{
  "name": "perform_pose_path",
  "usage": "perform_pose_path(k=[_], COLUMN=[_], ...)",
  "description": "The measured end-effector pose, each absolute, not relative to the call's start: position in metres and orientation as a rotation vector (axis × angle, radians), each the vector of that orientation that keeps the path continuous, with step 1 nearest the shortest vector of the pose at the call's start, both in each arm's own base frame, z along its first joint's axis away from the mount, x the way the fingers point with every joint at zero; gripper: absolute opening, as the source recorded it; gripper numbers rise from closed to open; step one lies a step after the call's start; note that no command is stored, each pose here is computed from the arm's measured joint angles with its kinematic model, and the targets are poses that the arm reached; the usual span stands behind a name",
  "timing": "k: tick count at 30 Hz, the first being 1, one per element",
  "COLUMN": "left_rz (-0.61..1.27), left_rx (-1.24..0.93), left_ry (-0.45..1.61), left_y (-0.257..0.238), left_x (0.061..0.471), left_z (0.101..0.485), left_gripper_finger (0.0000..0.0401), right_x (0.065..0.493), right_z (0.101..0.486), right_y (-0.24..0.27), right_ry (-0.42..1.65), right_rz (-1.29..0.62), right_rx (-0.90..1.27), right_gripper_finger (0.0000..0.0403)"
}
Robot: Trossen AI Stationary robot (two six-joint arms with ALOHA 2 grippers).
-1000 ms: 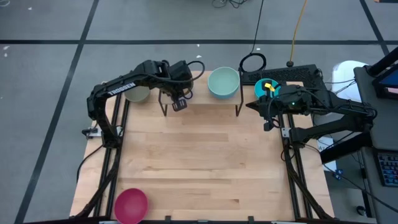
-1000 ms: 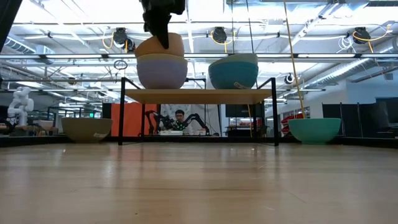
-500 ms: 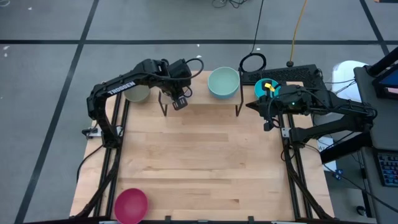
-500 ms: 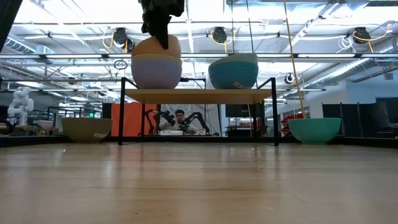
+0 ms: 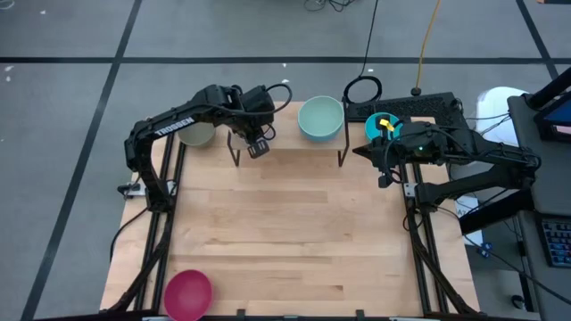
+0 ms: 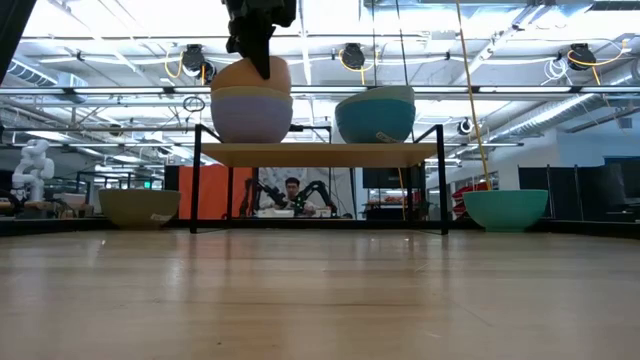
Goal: Place and stack bowls onto a shelf
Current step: Put the orange bowl on top of the light brown bowl on the shelf
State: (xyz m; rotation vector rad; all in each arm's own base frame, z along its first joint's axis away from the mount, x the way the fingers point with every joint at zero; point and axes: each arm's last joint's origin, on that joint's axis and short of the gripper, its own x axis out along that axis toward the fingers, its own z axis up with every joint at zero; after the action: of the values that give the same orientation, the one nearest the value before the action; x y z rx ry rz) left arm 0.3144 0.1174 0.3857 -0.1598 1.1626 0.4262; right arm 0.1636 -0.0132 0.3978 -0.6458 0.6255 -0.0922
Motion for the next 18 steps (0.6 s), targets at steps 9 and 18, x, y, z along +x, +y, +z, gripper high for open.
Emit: perform_pose_path(k=[9, 18], left_rz=[0.426, 0.431], left_rx=[-0.157, -0.162], left_ry=[1.164, 1.167], left_y=[0.1174, 0.1172], left_x=[0.3144, 0.3136], left_z=[0.3856, 0.3858], left_gripper_finger=[0.0045, 0.0106], right_x=[0.1636, 0.1636], right_z=[0.3978, 0.3978], right_y=[-0.0132, -0.0132], right_ry=[0.626, 0.625], right_rz=[-0.092, -0.092], right_rx=[-0.646, -0.646], right_gripper_finger=[0.0000, 0.0000])
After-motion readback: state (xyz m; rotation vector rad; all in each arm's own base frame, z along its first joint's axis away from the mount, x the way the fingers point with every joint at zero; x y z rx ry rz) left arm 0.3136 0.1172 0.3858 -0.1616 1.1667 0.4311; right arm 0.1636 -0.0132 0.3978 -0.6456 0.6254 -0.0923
